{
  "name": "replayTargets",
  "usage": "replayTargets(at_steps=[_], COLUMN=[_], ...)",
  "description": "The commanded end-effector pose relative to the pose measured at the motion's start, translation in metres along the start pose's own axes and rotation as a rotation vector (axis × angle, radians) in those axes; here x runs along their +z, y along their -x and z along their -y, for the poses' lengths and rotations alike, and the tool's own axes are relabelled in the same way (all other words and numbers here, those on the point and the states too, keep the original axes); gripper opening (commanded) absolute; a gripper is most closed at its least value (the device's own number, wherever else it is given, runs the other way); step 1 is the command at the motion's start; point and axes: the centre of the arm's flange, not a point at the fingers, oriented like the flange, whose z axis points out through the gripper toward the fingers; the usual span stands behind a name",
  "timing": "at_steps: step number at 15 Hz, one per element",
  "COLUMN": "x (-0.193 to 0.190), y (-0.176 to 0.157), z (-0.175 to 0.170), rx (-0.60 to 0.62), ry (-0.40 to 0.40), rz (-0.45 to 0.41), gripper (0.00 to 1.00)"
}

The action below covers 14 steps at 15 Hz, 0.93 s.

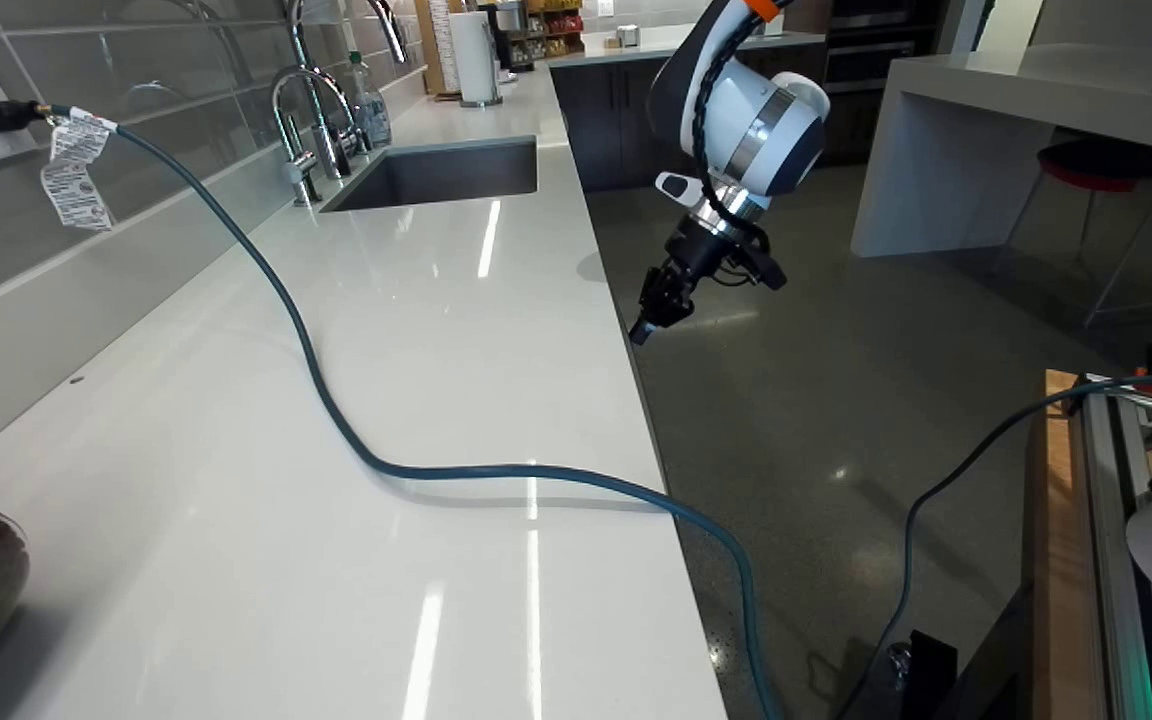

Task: Press the bottom right button of the washing machine

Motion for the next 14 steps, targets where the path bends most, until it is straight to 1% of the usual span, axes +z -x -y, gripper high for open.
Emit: replayTargets(at_steps=[1,6,8,14], x=[0.005,-0.003,-0.006,-0.011], y=[-0.004,-0.004,-0.005,-0.008], z=[0.002,0.003,0.003,0.003], rx=[0.000,-0.001,0.011,0.015], ry=[0.016,0.019,0.027,0.034], rz=[-0.009,-0.011,0.008,0.027], gripper=[0.00,0.00,0.00,0.00])
